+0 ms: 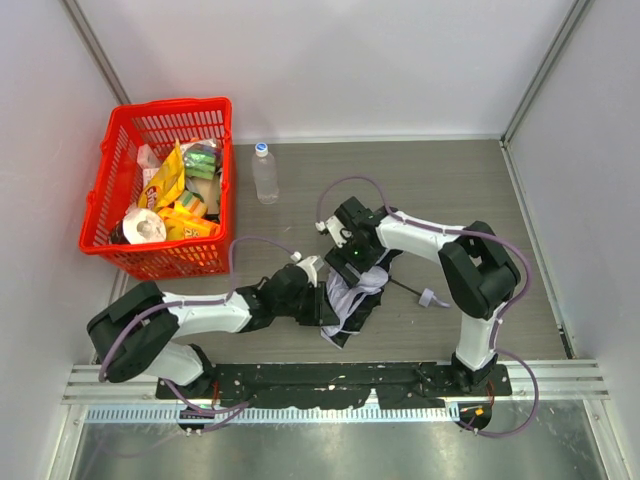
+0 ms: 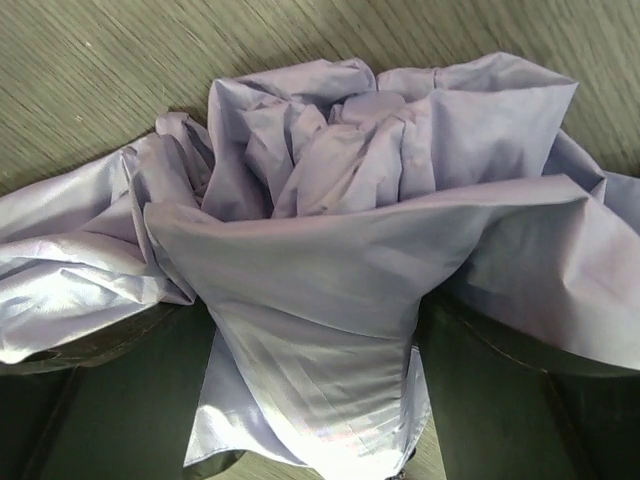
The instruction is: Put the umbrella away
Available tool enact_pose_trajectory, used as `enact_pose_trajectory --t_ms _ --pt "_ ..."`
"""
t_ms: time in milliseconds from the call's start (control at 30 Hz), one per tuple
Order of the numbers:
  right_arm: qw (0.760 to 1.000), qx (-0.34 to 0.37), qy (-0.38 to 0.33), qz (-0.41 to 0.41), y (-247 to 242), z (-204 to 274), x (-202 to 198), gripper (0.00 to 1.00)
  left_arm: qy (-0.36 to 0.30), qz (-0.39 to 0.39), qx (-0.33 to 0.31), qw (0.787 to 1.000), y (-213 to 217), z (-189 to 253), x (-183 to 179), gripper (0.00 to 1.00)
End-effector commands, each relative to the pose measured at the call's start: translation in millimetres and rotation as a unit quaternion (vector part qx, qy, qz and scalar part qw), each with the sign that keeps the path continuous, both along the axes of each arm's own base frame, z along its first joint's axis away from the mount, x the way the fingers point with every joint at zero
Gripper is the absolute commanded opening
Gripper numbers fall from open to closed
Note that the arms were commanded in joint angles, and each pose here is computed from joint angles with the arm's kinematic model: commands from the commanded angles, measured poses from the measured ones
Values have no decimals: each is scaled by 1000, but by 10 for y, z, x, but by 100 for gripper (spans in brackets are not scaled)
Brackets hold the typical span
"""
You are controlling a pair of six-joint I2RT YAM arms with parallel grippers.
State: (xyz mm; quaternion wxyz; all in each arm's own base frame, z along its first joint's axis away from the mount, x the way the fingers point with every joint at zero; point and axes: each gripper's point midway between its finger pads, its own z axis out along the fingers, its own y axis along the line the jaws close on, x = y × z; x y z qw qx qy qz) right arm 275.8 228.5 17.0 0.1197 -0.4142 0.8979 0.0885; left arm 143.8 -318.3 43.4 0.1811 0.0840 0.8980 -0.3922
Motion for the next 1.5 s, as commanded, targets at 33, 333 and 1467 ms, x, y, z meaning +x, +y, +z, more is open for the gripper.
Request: enact_pose_trajectory --t_ms 33,333,1467 --pt "991 -130 15 7 -427 -676 -132 81 -18 13 -15 1000 38 99 55 30" --pt "996 -72 39 42 -257 -805 -337 21 -33 29 -17 999 116 224 139 30" --pt "611 -305 -721 -121 -757 2126 1492 1 -217 108 -113 964 604 1978 453 47"
